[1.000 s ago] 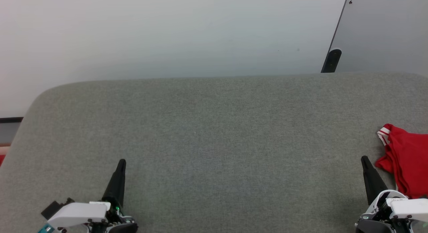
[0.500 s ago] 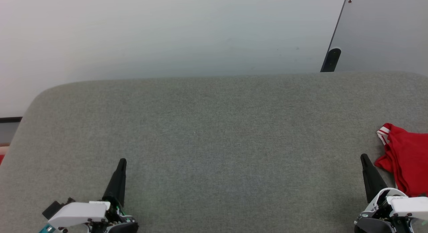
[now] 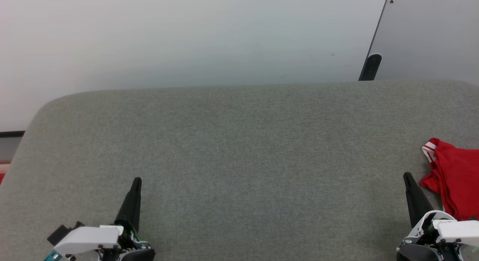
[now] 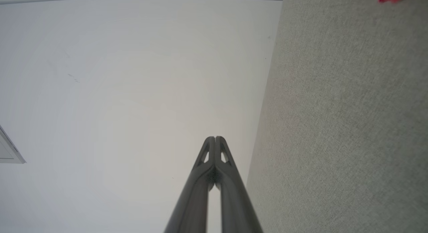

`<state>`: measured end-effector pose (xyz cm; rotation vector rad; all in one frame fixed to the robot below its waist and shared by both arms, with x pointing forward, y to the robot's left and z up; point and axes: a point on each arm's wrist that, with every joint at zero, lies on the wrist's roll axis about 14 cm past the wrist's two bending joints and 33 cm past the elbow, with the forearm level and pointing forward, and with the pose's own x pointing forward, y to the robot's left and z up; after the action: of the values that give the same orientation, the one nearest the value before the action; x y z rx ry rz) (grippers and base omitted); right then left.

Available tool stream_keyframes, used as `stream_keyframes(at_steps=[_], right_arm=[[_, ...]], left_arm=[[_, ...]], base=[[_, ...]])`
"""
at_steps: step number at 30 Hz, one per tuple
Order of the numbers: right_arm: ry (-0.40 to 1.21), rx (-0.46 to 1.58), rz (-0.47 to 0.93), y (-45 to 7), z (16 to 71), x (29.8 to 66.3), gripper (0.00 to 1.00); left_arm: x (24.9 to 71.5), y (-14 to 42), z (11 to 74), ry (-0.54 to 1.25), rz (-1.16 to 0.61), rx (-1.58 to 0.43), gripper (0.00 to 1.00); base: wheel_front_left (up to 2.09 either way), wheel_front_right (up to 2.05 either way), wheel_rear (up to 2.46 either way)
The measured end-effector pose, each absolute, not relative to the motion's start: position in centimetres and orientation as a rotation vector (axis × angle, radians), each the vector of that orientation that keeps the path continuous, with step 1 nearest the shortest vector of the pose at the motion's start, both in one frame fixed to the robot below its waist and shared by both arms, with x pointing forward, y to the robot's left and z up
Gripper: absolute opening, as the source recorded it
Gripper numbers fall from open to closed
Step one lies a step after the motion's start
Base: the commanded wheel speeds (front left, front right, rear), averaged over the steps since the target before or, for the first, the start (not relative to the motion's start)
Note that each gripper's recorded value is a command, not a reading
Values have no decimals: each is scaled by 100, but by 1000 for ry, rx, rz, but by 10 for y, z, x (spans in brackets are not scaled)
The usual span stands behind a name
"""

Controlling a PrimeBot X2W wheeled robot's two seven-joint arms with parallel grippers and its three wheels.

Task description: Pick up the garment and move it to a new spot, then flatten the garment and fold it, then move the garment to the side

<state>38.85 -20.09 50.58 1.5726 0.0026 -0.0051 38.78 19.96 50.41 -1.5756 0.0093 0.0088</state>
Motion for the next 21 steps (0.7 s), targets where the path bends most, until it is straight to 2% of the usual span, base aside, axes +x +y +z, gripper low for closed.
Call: stream_keyframes(at_steps=[21], right_arm=[[3, 1573, -5, -201, 506, 389, 0]], left_arm=[[388, 200, 504, 9, 9, -1576, 0]], base=[[0, 0, 0]])
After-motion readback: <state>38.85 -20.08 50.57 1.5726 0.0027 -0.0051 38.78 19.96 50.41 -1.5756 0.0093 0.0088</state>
